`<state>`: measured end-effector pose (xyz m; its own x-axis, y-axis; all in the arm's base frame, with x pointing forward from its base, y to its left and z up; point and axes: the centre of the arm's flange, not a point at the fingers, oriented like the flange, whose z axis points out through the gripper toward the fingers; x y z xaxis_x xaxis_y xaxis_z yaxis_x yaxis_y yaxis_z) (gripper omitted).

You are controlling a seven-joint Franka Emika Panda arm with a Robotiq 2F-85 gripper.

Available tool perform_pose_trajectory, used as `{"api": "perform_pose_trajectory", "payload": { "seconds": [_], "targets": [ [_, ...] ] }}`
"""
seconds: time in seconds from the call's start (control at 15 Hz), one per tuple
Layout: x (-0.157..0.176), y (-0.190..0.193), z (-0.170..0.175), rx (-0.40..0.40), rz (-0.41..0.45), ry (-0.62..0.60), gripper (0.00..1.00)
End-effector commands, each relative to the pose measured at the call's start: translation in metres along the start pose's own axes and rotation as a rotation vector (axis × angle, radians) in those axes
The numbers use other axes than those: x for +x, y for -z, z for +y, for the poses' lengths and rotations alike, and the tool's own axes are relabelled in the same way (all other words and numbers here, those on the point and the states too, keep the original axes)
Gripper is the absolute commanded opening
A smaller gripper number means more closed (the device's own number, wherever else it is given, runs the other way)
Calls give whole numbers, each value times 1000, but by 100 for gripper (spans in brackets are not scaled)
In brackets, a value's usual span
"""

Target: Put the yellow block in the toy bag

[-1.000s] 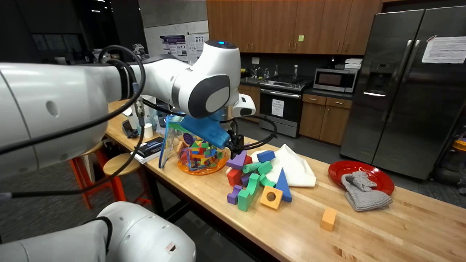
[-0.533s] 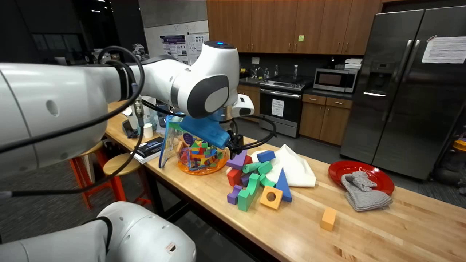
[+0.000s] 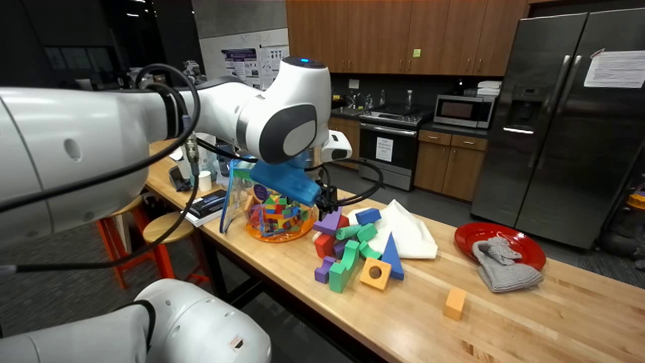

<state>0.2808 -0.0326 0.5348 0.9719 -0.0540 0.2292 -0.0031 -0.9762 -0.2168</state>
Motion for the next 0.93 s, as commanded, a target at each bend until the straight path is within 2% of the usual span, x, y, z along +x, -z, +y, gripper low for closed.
{"api": "perform_pose_trajectory", "payload": {
  "seconds": [0.0,0.6,0.87],
  "targets": [
    [0,0,0,0,0,1,100],
    [2,-2,-3,0,1,4,100],
    [28,3,-6,-25,53,37,100]
  ]
}}
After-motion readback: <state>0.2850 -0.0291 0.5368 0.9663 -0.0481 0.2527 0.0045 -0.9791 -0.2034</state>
